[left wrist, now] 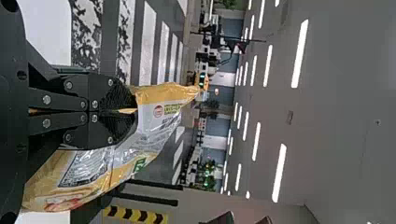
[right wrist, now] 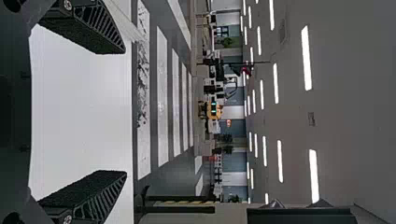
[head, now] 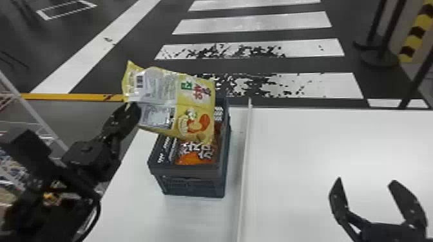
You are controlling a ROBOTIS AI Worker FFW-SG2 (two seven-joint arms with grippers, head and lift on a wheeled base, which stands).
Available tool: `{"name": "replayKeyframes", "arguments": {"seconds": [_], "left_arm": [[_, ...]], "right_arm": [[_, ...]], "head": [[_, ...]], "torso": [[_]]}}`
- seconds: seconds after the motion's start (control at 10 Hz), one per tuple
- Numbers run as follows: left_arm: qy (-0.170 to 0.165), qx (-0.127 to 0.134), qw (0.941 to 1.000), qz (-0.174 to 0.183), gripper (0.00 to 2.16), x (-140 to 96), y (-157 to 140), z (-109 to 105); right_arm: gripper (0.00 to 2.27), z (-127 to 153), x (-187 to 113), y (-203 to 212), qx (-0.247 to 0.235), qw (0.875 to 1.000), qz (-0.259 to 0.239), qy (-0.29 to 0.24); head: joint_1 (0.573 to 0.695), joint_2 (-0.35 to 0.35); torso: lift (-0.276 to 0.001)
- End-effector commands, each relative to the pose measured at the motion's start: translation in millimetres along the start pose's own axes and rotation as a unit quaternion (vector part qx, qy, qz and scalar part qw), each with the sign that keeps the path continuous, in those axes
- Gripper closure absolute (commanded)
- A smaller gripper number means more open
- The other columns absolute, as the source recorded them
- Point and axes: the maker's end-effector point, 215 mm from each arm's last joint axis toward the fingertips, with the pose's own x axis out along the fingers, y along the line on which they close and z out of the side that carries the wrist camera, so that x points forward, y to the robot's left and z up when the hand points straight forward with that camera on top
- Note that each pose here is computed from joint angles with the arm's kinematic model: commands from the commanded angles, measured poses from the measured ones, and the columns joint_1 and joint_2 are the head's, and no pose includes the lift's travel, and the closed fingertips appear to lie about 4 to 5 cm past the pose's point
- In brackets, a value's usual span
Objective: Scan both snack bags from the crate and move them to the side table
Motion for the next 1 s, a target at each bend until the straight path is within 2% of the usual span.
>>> {"name": "replayKeyframes", "arguments": {"seconds": [0.0,0.3,0.6,0.9], "left_arm": [[0.002,-0.018,0.9996,-0.022,2.14,4.5,-23.8,-6.4],[0.013,-0.039,0.9964,-0.074,2.14,17.8,-90.4,-25.6],[0.049,-0.035,0.9914,-0.116,2.14,26.9,-158.5,-73.5],[0.039,-0.043,0.9890,-0.137,2.14,34.0,-209.0,-111.0]], "right_arm": [[0.07,2.8,-2.0,-0.5,-0.001,1.000,-0.001,-0.002],[0.07,10.3,-5.4,-12.8,-0.004,1.000,-0.013,-0.008],[0.07,22.4,-5.0,-34.3,-0.011,0.999,-0.032,-0.018],[0.07,29.0,-5.6,-52.3,-0.021,0.999,-0.046,-0.017]], "head": [[0.695,0.186],[0.695,0.098],[0.695,-0.009],[0.695,-0.134]], "torso": [[-0.099],[-0.099],[-0.099],[-0.099]]}}
